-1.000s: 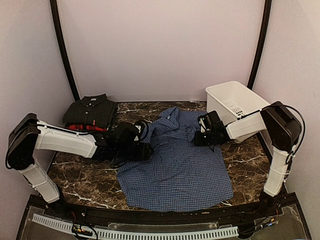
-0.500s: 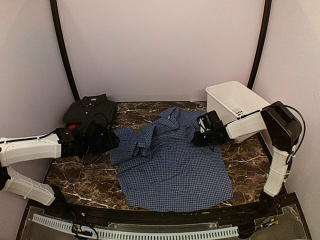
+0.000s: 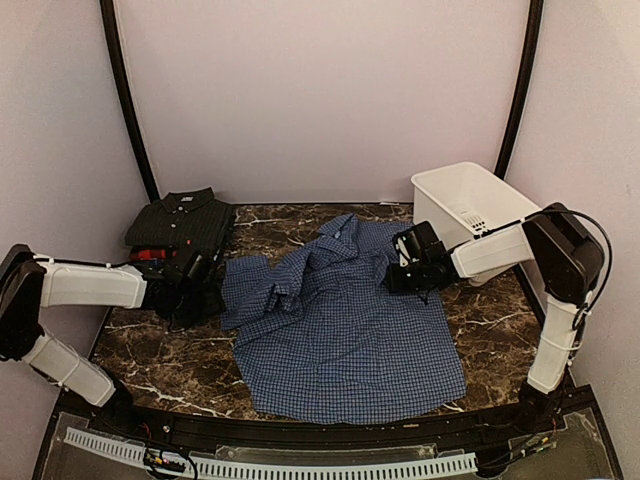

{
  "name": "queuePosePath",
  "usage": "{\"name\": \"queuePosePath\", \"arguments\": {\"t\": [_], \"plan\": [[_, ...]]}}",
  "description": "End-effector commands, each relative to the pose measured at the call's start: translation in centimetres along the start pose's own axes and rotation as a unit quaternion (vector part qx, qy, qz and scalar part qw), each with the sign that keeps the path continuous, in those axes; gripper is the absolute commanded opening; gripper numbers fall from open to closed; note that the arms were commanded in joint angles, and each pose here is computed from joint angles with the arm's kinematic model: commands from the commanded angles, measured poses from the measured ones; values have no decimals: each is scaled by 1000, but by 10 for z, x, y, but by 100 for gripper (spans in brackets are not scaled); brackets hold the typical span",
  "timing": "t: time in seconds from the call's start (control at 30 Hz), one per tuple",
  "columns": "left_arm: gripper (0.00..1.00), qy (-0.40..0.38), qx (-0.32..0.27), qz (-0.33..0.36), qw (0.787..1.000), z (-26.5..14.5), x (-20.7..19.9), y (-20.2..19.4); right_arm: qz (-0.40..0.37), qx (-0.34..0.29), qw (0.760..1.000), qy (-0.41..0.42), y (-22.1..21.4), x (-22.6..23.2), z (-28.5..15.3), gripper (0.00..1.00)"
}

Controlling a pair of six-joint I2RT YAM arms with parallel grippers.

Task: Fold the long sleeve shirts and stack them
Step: Flatten out the crumpled shirt at the center of the board.

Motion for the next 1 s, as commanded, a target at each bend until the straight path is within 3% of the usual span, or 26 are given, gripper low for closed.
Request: {"name": "queuePosePath", "arguments": {"t": [0.0, 0.27, 0.47, 0.57, 0.73, 0.8, 0.97], "plan": [[68, 2, -34, 26, 999, 15, -17, 43, -11, 74, 997, -34, -30, -11, -2, 0], [67, 46, -19, 59, 997, 61, -32, 80, -11, 50, 998, -24, -18, -4, -22, 0], [61, 58, -7, 78, 995, 83, -42, 89, -12, 32, 999, -10, -6, 5, -38, 0], [50, 52, 6, 84, 995, 91, -44, 87, -14, 22, 1000, -3, 1, 11, -45, 0], [13, 42, 11, 86, 995, 83, -46, 87, -18, 18, 1000, 4, 6, 16, -48, 0], [4, 33, -2, 86, 996, 69, -48, 92, -19, 20, 1000, 3, 5, 15, -46, 0], [0, 14, -43, 93, 995, 12, -56, 106, -21, 22, 1000, -2, 5, 15, -41, 0]]}}
Point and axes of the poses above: each gripper's point midway between its finger pads, its own z axis out along the fingers, its own x axis along the line the jaws close on, y = z × x, the point moved 9 cm from there along -z, back along the fingers, and after that the axes turned 13 degrees about z, right-handed, at the moved point
